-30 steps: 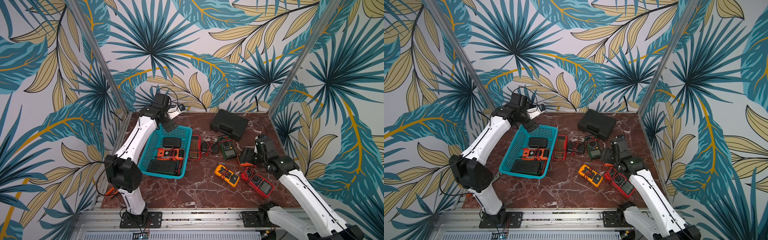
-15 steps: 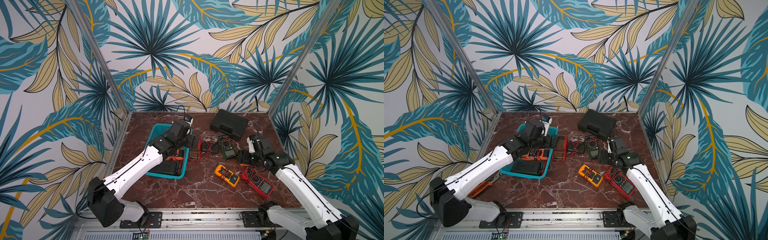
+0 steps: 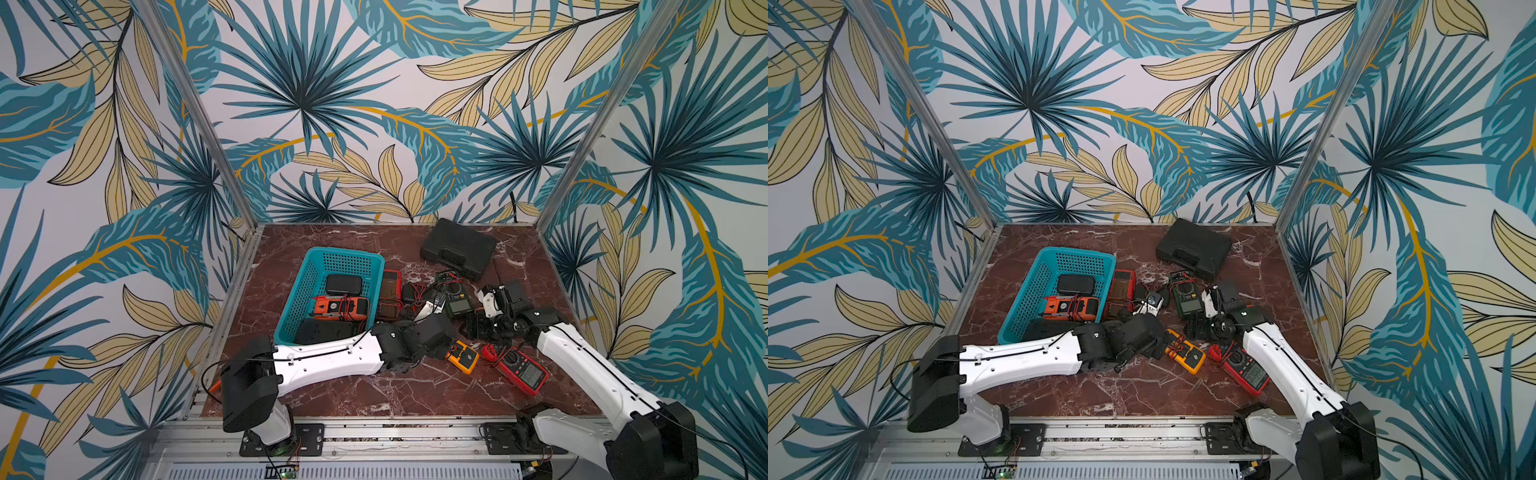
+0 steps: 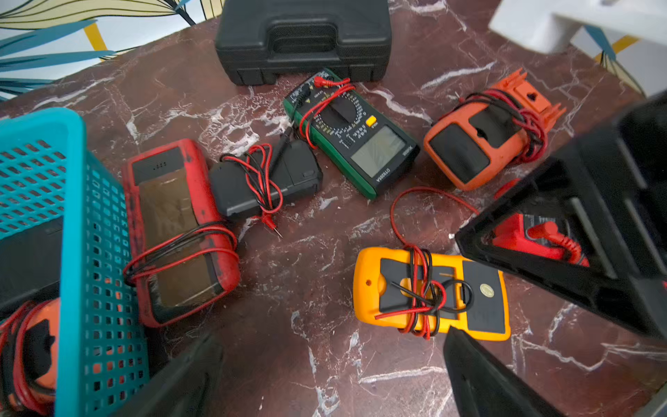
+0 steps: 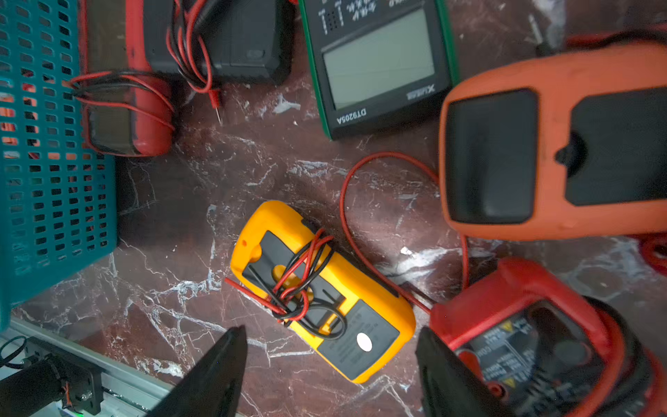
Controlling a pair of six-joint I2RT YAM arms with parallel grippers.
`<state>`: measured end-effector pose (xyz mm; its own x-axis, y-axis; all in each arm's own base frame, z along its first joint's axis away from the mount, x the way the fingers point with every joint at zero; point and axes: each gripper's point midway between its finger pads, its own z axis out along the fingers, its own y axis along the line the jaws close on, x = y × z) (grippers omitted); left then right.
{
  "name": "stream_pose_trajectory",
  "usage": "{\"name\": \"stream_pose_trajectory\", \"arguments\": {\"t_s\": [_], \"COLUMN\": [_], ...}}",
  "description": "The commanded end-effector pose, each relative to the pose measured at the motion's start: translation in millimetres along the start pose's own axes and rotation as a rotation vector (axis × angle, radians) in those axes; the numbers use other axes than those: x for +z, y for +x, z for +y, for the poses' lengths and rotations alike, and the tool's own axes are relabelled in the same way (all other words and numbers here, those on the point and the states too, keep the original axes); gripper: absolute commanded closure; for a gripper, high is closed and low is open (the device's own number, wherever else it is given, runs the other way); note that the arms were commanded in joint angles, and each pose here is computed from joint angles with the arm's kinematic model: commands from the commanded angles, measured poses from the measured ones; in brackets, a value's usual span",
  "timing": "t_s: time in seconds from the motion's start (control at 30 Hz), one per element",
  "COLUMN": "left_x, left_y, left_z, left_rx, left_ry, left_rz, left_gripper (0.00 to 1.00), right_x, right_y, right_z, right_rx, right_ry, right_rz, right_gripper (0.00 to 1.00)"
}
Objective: Put the multimeter into the basket
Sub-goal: Adjust the multimeter at the center of the board.
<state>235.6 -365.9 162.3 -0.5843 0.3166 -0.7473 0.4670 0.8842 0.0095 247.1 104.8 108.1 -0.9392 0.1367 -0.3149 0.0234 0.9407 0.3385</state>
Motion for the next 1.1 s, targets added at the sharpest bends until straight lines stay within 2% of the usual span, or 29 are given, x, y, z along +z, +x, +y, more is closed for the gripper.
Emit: {"name": "stream_pose_trajectory", "arguments": {"t_s": [0.0, 0.43, 0.7, 0.9, 1.0, 1.07], "left_x": [-3.3, -0.2, -8.8, -19.6, -24.9, -27.6], "left_y": [-6.0, 37.0, 42.1, 40.6, 39.4, 38.8], "left_z": [6.0, 26.4, 40.8, 54.2, 60.7, 62.5], "left_rx": [-0.062, -0.235, -0.310, -0.322, -0.328, -0.330], "left_ry": [-0.052, -0.089, -0.107, -0.131, -0.140, -0.134], "left_rz": [-0.026, -0.007, -0.033, -0.067, -0.085, -0.095], "left_gripper": [0.00, 0.00, 0.00, 0.00, 0.00, 0.00], "right_x": [11.0, 56.7, 71.6, 73.1, 72.1, 69.1], "right_y": [-2.1, 9.2, 22.9, 41.4, 49.1, 53.6], "right_z": [2.5, -7.1, 6.5, 19.3, 24.0, 27.1], "right_rx": [0.036, 0.051, 0.050, 0.044, 0.033, 0.008], "right_ry": [-0.030, 0.028, 0.004, -0.021, -0.022, -0.014], "right_rz": [-0.002, 0.086, 0.131, 0.147, 0.149, 0.149], "right_gripper": [0.24, 0.24, 0.24, 0.24, 0.20, 0.08]}}
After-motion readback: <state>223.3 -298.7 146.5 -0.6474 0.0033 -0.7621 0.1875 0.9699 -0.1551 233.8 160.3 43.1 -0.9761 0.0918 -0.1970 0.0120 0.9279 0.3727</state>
